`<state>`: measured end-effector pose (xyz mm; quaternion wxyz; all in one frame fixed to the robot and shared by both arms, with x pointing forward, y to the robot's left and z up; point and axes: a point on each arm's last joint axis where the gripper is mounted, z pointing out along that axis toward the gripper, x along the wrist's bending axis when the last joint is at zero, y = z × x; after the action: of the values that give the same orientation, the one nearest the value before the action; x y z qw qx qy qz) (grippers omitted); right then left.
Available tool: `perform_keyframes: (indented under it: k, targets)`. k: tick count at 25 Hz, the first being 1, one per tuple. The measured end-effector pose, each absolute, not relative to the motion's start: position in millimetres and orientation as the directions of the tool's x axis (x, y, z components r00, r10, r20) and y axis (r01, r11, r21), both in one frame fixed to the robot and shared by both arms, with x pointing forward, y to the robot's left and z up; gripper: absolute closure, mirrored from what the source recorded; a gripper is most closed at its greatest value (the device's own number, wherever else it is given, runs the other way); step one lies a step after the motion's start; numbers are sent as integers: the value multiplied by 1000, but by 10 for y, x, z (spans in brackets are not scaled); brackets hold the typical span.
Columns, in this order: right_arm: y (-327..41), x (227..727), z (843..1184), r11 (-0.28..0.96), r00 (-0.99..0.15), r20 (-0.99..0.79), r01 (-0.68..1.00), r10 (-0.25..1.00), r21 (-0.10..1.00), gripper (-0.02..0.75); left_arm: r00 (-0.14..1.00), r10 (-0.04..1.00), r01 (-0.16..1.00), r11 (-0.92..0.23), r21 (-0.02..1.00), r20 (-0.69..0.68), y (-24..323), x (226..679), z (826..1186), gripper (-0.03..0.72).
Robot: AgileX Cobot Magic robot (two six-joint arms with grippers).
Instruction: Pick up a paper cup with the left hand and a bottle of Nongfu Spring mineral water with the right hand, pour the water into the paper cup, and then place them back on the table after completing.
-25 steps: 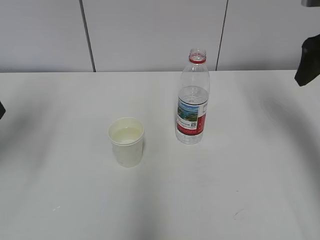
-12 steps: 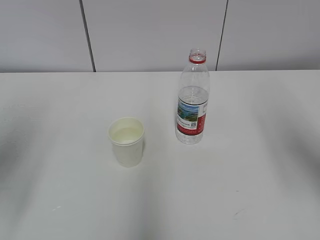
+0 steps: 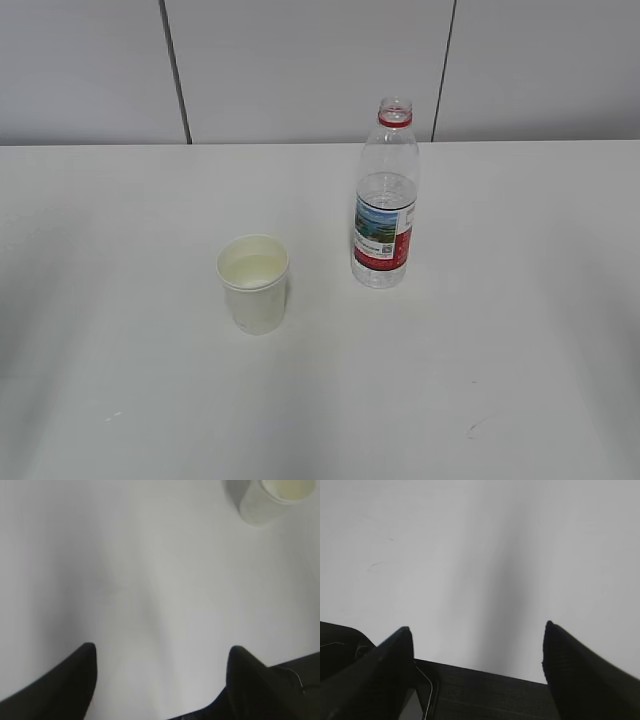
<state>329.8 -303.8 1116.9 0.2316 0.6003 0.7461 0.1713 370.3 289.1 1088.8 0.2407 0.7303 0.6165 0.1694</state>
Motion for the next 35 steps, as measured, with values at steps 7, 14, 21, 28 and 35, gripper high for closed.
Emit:
perform_keyframes:
  k: [7, 14, 21, 28, 35]
  targets:
    - [-3018, 2991, 10892, 194, -145, -132, 812, 981, 551, 146, 183, 982, 774, -109, 624, -56, 2875, 3437, 10792, 194]
    - [-3004, 2806, 10654, 169, -122, -120, 809, 985, 562, 146, 188, 980, 759, -102, 643, -67, 2860, 3140, 10561, 194]
    - [-2992, 2661, 10469, 163, -113, -122, 794, 986, 586, 146, 175, 981, 720, -70, 691, -83, 2848, 2881, 10556, 194]
    - [-2980, 2492, 10486, 165, -95, -140, 724, 986, 670, 146, 179, 982, 614, -57, 787, -68, 2843, 2604, 10581, 194]
    - [-2969, 2344, 10490, 153, -69, -143, 655, 987, 740, 148, 188, 981, 477, -59, 877, -36, 2841, 2328, 10591, 216]
